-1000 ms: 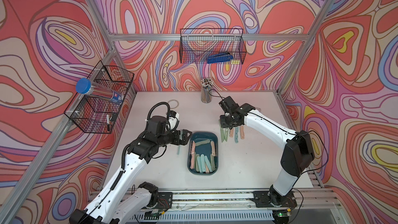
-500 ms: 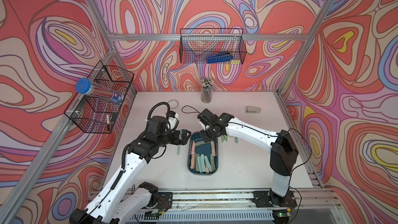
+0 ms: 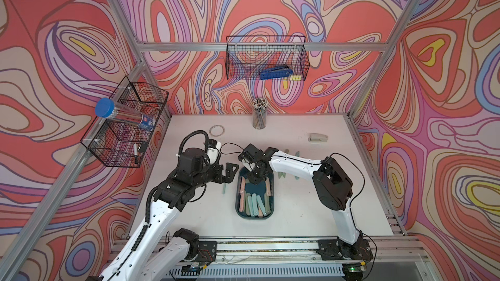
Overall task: Take the fruit knife out of the storage box
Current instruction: Pick up the fruit knife from the storage box.
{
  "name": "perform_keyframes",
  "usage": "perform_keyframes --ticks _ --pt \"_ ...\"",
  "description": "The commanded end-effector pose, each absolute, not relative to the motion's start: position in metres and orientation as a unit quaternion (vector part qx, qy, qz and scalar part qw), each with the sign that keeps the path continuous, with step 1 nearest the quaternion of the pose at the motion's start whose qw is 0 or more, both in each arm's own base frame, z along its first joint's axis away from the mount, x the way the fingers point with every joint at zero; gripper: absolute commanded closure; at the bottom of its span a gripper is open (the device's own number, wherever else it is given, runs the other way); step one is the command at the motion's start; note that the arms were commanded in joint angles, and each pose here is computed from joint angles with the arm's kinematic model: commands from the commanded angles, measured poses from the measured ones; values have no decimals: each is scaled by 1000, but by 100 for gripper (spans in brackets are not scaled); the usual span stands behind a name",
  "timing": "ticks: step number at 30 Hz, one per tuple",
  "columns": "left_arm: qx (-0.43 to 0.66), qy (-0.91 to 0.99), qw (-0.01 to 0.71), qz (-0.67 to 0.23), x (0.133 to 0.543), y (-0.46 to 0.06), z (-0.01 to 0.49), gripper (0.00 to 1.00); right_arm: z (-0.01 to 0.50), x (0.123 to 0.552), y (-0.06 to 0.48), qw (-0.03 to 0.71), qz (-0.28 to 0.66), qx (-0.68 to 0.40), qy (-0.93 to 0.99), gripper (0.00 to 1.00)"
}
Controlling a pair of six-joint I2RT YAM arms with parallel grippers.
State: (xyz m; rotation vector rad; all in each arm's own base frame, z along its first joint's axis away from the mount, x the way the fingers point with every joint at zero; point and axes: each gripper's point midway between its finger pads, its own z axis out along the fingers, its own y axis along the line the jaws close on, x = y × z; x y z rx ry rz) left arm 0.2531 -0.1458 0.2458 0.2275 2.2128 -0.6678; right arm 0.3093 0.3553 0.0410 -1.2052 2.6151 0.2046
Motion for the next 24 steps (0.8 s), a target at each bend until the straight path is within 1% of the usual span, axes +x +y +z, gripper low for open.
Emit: perform_keyframes --ticks 1,9,14,19,24 --pt "91 872 401 -265 254 -147 250 0 37 317 361 135 65 -438 886 51" --pt "92 870 405 -265 253 -146 251 0 22 320 353 116 33 -450 885 51" --pt "95 872 395 -272 254 -150 248 0 16 322 347 115 15 -449 886 51" --pt "91 872 401 -265 253 -147 249 0 7 314 347 85 20 -444 892 53" --pt "89 871 406 -262 252 -144 250 0 6 306 342 71 19 -439 895 55"
